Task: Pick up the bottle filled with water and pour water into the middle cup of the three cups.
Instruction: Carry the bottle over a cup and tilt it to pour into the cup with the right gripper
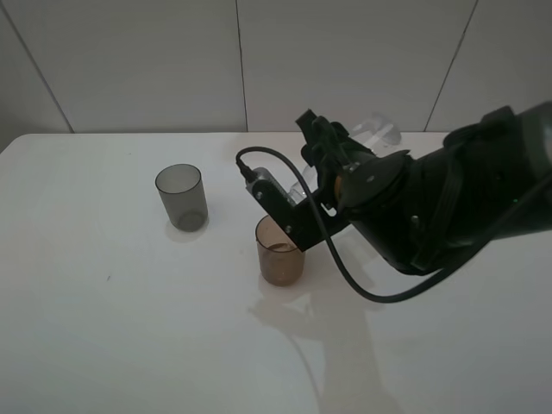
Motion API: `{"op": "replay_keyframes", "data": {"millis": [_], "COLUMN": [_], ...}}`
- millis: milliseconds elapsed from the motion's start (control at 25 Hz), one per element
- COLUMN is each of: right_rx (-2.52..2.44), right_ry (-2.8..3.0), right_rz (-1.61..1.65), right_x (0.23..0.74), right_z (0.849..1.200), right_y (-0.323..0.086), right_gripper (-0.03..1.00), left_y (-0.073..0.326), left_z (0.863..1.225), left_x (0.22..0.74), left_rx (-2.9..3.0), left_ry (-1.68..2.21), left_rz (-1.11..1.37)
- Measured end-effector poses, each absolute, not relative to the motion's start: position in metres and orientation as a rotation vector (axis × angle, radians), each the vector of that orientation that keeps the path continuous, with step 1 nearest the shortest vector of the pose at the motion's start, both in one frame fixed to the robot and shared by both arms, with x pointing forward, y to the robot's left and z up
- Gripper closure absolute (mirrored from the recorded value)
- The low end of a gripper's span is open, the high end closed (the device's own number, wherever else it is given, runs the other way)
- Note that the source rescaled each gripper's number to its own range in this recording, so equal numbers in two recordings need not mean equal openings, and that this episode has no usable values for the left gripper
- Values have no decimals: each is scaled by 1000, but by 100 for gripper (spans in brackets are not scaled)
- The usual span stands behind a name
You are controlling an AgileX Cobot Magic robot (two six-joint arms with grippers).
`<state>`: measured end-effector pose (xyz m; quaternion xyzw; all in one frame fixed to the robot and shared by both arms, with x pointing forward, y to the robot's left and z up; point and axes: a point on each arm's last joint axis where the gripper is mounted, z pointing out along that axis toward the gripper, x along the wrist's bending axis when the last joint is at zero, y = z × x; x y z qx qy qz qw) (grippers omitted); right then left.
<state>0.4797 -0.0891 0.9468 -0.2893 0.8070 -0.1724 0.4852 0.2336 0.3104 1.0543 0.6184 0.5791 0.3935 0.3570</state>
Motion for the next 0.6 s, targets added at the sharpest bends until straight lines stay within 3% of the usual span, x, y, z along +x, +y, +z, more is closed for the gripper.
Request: {"op": "replay_keyframes", "data": {"millis": [600], "right_rx": [-704], "right_ry": [1964], "right_rz": [-420], "right_x": [480], "right_z": [947], "right_y": [-89], "right_gripper": [97], "left_y": [310], "left_z": [1054], "left_x": [234], "left_rx": [1596], "left_ry": [1495], "left_rz": [1016]}}
